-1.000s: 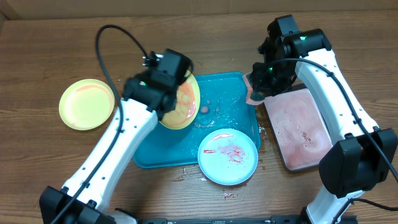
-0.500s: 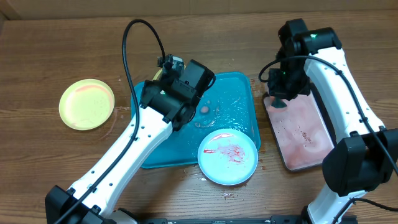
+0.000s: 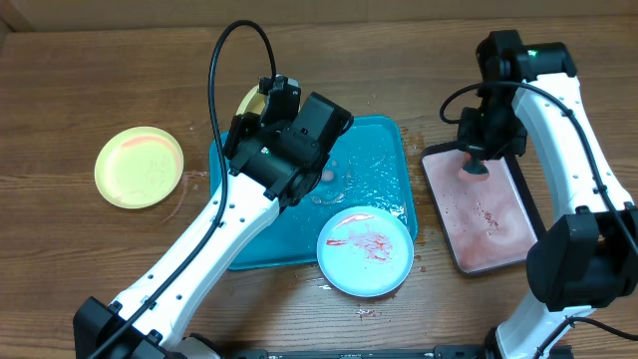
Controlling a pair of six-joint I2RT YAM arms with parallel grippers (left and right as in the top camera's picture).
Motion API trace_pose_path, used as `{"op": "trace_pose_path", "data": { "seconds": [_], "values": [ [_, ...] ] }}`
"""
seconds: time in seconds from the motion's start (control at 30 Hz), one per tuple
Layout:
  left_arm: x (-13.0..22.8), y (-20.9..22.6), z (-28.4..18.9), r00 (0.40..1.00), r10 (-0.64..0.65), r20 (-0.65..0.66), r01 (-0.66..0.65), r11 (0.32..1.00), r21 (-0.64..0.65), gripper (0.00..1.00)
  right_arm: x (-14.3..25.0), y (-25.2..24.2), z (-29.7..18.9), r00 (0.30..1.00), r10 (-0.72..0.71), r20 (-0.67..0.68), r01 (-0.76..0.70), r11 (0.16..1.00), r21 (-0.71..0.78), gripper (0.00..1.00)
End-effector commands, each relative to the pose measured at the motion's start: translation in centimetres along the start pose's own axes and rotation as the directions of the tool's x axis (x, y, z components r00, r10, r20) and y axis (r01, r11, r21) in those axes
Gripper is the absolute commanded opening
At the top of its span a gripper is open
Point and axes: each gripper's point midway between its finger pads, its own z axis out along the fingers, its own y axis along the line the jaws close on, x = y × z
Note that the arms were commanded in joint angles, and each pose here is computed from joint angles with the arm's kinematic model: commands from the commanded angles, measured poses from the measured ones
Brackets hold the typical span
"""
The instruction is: Clean dirty plates on tray and stack at the side
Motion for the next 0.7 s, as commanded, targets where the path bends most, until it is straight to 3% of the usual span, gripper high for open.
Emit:
{"op": "trace_pose_path", "data": {
  "seconds": [0.0,0.67],
  "values": [
    [-1.5,1.8,-0.7,0.996,0.067,0.054,-0.062,0.995,-0.079,0.04,-0.6,-1.0,-0.7,0.999,0.039,0.031,-0.040,0.999,0.009,0.04],
    [-2.9,1.9,-0.6,0.987,0.134,0.084,-0.125,0.986,-0.108,0.04,0.3,-2.8,0.8,0.996,0.093,-0.008,-0.092,0.992,0.084,0.04]
  ]
}}
